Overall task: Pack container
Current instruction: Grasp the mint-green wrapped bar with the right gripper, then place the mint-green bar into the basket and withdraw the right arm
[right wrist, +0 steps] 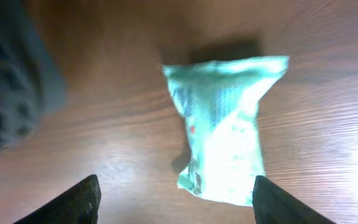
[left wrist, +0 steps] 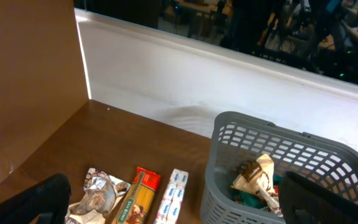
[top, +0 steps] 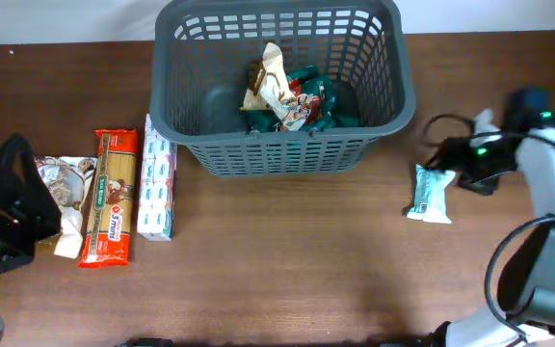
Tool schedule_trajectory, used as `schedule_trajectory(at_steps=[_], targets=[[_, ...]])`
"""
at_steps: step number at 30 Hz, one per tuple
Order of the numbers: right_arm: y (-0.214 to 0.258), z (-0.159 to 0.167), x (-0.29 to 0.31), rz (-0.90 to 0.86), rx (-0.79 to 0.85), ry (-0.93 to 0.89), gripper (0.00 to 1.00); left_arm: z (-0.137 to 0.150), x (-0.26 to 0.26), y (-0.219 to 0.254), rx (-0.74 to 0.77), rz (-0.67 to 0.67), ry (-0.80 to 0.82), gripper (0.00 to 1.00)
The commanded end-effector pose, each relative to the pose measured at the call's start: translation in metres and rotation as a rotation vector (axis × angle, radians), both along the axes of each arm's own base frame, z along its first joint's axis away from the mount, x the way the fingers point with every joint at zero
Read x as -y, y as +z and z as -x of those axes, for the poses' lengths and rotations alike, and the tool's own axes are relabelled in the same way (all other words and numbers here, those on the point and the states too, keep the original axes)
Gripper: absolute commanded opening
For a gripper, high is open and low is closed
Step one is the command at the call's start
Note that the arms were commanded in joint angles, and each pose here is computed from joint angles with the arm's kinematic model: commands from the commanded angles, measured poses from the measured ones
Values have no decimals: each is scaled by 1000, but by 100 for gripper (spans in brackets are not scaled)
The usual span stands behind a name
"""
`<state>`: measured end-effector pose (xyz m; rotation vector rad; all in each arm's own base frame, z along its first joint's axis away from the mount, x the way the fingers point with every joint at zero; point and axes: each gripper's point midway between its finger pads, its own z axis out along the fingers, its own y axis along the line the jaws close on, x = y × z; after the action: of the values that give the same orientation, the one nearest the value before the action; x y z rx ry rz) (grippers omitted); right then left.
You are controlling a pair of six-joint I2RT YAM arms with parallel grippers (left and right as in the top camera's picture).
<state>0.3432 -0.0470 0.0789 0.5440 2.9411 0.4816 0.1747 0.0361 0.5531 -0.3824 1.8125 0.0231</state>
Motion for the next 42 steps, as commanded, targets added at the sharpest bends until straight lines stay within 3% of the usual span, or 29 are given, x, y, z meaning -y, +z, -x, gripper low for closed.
schedule_trajectory(at_steps=[1, 7, 13, 15, 19, 23, 27, 33, 36, 39, 42], targets=[[-15, 12, 6, 118, -24, 16, 79, -1, -2, 0, -6, -18, 9, 99], [-41, 22, 8, 155, -41, 22, 78, -1, -2, 0, -6, -18, 9, 100], [-62, 31, 2, 144, -63, -34, 68, -1, -2, 0, -6, -18, 8, 100], [-71, 34, 1, 142, -67, -50, 42, -1, -2, 0, -6, -18, 8, 99], [-74, 33, 2, 143, -58, -58, 4, -1, -2, 0, -6, -18, 9, 99], [-61, 19, 3, 113, -20, -87, 4, -1, -2, 0, -6, -18, 9, 99], [26, -31, 20, 79, 159, -115, 4, -1, -2, 0, -6, -18, 8, 100], [222, -84, 30, 129, 576, -45, 4, -1, -2, 0, -6, -18, 9, 99], [299, -86, 4, 125, 775, 77, 4, -1, -2, 0, -6, -18, 9, 99], [355, -79, -48, 93, 967, 314, 3, -1, -2, 0, -6, -18, 9, 100], [369, -73, -99, 83, 1058, 524, 3, -1, -2, 0, -6, -18, 9, 99]])
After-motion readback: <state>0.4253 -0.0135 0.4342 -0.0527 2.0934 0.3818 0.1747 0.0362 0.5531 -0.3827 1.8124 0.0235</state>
